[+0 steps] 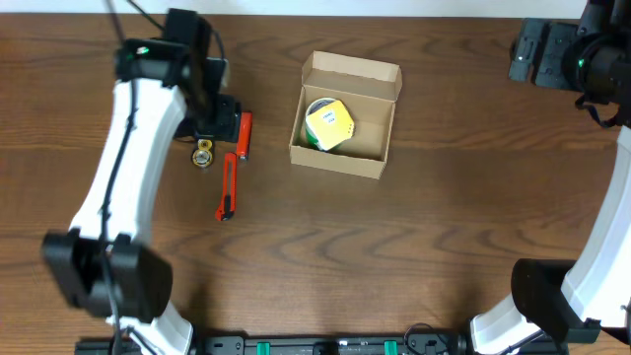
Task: Pack container
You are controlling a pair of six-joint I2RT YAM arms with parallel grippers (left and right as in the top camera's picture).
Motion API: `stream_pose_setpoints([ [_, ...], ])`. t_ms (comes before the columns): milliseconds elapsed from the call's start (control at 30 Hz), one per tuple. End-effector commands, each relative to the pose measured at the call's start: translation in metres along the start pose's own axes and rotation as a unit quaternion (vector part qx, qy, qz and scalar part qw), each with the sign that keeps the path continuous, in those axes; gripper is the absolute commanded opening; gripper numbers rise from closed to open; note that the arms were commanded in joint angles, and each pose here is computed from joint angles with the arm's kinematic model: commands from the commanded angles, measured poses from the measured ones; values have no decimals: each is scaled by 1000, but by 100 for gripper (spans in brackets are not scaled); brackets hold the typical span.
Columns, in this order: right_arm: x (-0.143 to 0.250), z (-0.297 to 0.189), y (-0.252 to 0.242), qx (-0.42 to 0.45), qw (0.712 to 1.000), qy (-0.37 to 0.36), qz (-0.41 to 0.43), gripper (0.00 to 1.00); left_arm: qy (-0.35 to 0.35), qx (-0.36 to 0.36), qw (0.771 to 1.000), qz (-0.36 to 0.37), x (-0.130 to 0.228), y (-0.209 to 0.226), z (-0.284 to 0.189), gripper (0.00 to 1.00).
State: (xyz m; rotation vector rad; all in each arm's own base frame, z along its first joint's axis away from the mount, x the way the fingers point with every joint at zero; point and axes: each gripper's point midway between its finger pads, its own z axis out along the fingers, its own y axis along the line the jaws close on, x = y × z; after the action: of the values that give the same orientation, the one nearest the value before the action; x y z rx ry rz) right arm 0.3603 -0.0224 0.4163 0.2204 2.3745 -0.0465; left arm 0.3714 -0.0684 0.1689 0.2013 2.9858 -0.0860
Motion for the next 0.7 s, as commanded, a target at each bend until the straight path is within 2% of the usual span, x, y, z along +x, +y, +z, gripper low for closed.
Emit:
stream_pose_setpoints([
  [0, 1, 1, -3, 2, 1000, 3, 9, 99, 12, -15, 999, 32, -9, 1, 19, 72],
  [167, 1, 1, -3, 2, 1000, 3, 9, 99, 25, -12, 998, 60, -21, -4, 52, 77],
  [367, 1, 1, -3, 2, 1000, 3, 9, 99, 4, -11, 998, 64, -44, -6, 82, 80],
  [667, 1, 1, -3, 2, 1000, 3, 9, 99, 36, -11, 997, 63, -47, -4, 136, 80],
])
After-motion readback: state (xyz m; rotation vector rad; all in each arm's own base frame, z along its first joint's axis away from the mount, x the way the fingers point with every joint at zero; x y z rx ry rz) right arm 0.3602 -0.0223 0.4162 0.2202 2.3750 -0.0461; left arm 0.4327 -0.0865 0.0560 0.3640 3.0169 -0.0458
